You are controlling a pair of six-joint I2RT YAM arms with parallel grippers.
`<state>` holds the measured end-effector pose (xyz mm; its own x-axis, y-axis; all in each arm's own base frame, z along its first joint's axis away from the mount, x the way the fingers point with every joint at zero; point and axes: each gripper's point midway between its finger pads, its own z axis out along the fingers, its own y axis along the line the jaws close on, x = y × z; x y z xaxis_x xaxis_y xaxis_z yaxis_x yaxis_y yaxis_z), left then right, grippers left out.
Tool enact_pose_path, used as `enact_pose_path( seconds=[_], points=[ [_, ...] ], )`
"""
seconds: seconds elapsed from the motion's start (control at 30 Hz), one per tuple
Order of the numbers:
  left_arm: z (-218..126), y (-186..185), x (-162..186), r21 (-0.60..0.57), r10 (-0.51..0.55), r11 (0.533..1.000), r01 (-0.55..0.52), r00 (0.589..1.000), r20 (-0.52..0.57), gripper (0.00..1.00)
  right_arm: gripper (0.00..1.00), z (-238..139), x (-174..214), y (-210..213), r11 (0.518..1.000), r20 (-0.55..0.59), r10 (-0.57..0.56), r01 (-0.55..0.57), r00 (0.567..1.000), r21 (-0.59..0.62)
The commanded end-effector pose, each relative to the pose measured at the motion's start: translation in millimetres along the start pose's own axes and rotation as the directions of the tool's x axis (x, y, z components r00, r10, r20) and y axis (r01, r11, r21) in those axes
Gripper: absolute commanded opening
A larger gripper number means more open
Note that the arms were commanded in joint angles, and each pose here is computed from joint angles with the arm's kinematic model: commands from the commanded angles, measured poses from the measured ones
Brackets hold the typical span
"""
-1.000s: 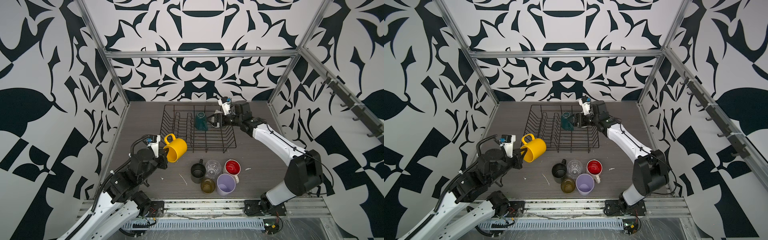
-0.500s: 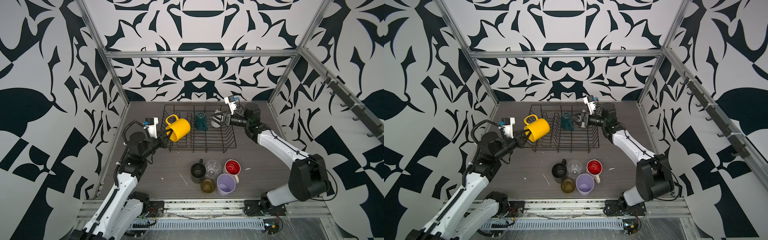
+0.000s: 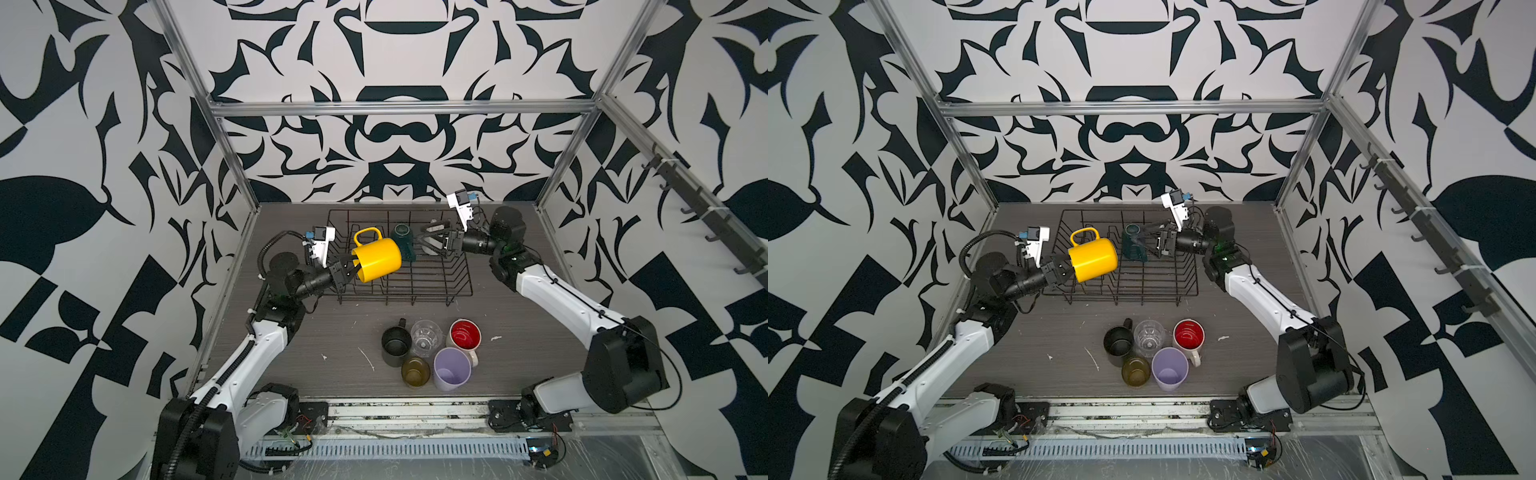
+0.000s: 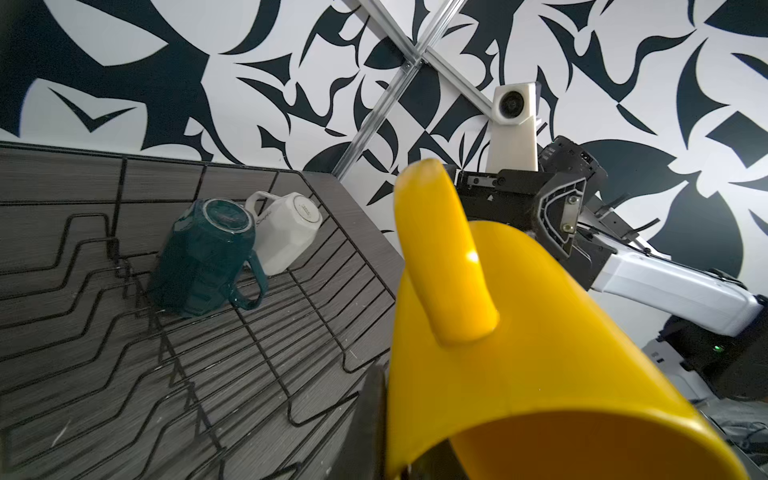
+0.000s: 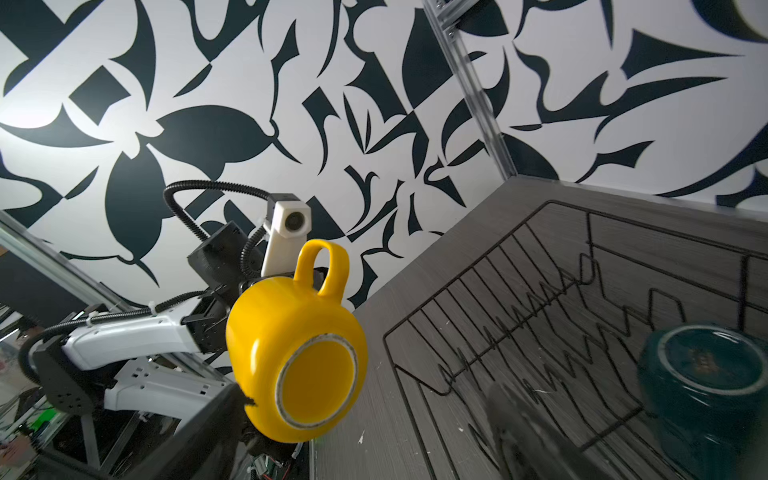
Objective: Load the cups into the dish rack
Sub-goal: 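Lift the yellow mug over the rack while the right gripper moves toward it, then close the right gripper on the yellow mug's body beside the left gripper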
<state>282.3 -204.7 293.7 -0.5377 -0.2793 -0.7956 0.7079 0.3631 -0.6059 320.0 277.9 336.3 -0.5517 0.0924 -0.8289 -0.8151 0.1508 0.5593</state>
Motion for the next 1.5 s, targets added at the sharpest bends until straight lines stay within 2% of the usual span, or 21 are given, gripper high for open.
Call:
enact_pose_path(
  seconds=[0.0,0.43,1.13,1.47],
  points=[
    [-2,-34,-25,0.112,0.103,0.988,-0.110,0.993,0.062,0.00,0.93,6,-16,30,0.991,0.015,-0.104,0.105,0.994,-0.078],
    [-1,-38,-22,0.145,0.100,0.984,-0.104,0.994,0.034,0.00,0.93,34,1,71,0.962,-0.050,-0.189,0.175,0.981,-0.212],
    [1,-48,-22,0.215,0.089,0.973,-0.088,0.996,0.006,0.00,0.93,63,21,72,0.961,-0.128,-0.190,0.158,0.973,-0.229],
    [4,-51,-24,0.245,0.068,0.967,-0.065,0.998,-0.006,0.00,0.93,75,30,80,0.951,-0.152,-0.191,0.144,0.970,-0.273]
  ],
)
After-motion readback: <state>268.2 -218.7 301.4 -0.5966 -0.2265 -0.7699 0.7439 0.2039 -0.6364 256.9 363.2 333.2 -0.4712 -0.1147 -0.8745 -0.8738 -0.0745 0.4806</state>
